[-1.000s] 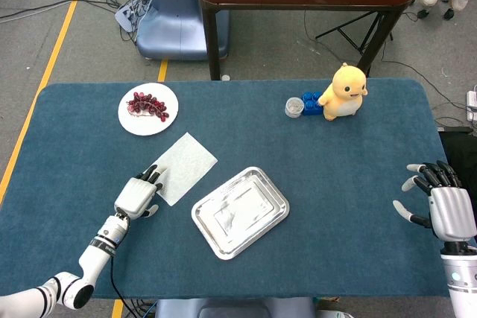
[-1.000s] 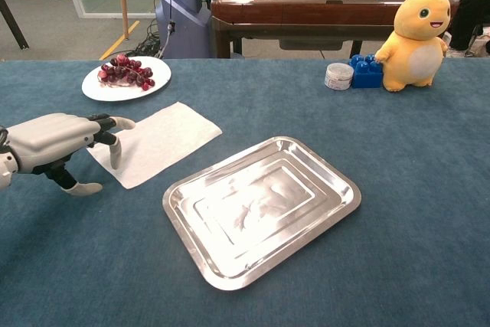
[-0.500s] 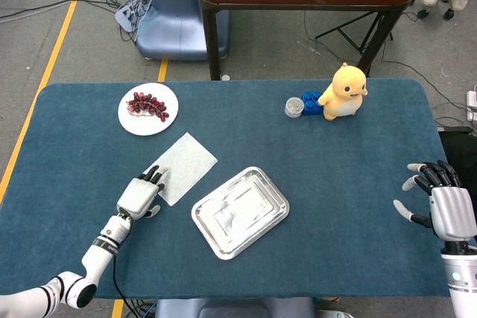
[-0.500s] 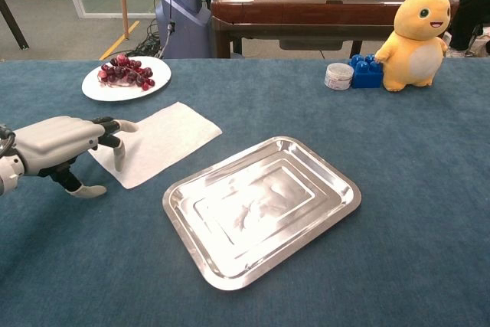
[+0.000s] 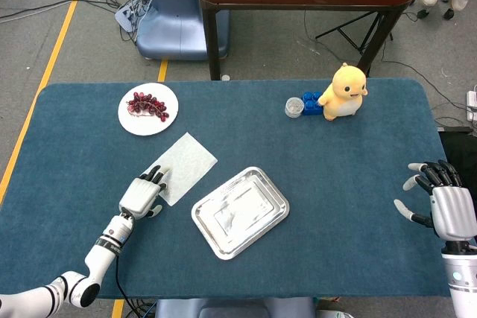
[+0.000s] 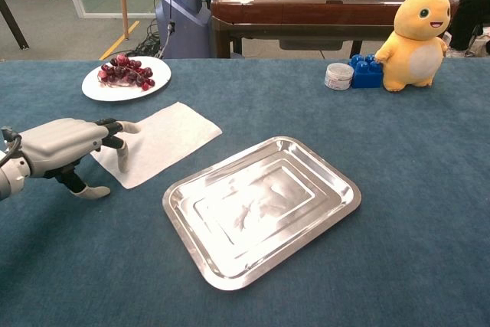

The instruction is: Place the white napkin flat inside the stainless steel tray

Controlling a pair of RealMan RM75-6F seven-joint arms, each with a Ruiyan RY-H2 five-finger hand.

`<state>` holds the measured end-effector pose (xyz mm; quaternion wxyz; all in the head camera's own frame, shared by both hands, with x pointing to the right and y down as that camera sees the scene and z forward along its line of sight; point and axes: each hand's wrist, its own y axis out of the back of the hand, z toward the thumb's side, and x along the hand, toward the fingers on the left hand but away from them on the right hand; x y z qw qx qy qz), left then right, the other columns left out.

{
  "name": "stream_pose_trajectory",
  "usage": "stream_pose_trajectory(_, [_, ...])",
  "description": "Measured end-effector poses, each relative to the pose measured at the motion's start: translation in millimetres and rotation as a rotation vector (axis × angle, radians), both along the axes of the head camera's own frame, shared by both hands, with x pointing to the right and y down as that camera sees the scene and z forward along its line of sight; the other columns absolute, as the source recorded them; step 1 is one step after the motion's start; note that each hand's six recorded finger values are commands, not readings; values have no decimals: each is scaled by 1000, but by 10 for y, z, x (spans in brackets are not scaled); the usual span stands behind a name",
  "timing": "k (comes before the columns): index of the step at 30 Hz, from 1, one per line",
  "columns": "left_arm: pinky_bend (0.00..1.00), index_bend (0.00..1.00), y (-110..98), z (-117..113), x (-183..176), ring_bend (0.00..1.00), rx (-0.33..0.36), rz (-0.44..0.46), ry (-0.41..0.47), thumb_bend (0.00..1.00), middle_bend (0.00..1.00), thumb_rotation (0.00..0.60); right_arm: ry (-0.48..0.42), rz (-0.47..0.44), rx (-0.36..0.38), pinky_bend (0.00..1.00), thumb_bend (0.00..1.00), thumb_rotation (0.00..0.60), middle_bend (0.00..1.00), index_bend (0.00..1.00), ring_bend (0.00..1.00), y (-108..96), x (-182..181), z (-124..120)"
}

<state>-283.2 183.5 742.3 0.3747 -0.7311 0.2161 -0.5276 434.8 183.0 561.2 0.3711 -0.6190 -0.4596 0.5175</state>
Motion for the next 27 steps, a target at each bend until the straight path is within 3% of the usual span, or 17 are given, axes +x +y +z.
stream_pose_trajectory(27, [285,485,-21,74,56,29,14,-54,37,253,92,600,-2,3,5,103,189,600,299,520,185,-9,11,-12])
